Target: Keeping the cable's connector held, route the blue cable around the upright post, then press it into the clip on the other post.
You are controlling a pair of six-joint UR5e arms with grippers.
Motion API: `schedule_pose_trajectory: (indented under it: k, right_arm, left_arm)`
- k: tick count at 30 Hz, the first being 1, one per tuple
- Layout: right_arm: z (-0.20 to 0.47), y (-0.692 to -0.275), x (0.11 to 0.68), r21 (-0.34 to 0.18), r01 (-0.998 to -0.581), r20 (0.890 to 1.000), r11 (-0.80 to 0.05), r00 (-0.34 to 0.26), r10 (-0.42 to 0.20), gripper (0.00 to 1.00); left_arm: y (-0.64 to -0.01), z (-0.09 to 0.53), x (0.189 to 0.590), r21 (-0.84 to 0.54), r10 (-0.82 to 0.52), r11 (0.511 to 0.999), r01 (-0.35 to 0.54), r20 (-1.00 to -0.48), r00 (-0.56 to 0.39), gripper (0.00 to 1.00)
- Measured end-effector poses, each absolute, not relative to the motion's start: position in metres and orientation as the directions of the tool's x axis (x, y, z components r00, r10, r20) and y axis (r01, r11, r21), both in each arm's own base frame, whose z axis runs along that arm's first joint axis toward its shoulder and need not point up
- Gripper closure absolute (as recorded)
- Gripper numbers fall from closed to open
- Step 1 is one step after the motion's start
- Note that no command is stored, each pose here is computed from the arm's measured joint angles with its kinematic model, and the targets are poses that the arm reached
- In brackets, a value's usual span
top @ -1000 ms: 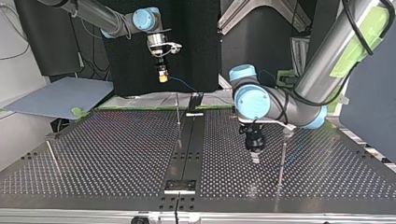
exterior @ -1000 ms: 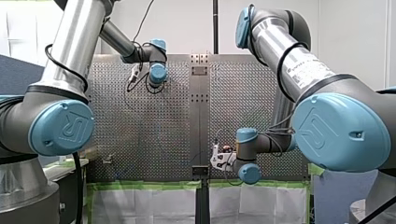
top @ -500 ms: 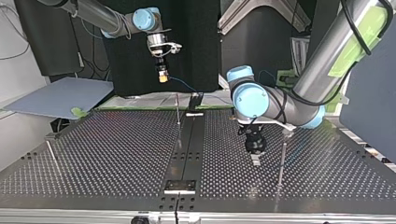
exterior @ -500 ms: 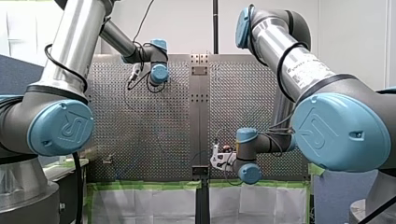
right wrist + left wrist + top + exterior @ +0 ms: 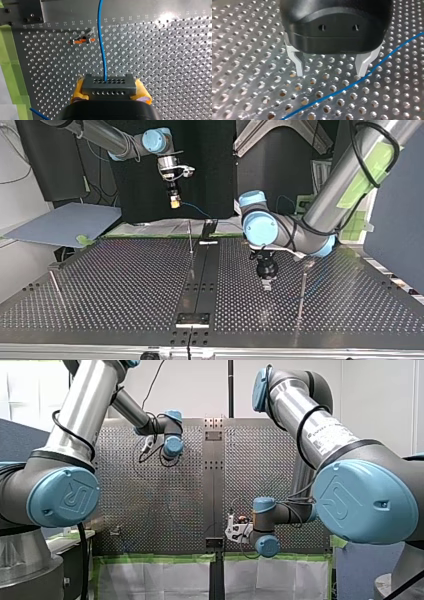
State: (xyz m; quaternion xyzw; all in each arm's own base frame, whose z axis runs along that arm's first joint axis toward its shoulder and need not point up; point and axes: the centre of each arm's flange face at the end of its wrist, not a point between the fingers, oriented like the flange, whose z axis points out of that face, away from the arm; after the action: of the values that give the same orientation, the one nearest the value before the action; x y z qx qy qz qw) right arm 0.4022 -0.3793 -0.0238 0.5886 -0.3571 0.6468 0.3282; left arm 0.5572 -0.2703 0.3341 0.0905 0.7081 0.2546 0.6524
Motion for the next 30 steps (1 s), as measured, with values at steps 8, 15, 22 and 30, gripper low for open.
schedule_pose_trajectory:
  k: [8, 15, 22, 30]
  right_arm:
    - [-0.023, -0.380, 0.402, -0.077, -0.845, 0.995, -0.529, -0.095, 0.006, 1.00]
    - [-0.023, -0.380, 0.402, -0.078, -0.845, 0.995, -0.530, -0.096, 0.008, 1.00]
    - [-0.023, -0.380, 0.403, -0.078, -0.844, 0.995, -0.530, -0.097, 0.009, 1.00]
    - [-0.023, -0.380, 0.403, -0.078, -0.844, 0.995, -0.531, -0.098, 0.009, 1.00]
  left_arm:
    - [-0.277, 0.310, 0.559, 0.511, 0.485, 0.841, -0.178, -0.858, -0.170, 0.00]
    - [-0.281, 0.288, 0.562, 0.539, 0.506, 0.825, -0.169, -0.838, -0.203, 0.00]
    - [-0.278, 0.286, 0.564, 0.554, 0.517, 0.811, -0.185, -0.829, -0.215, 0.00]
    - [-0.285, 0.251, 0.564, 0.610, 0.559, 0.777, -0.155, -0.782, -0.274, 0.00]
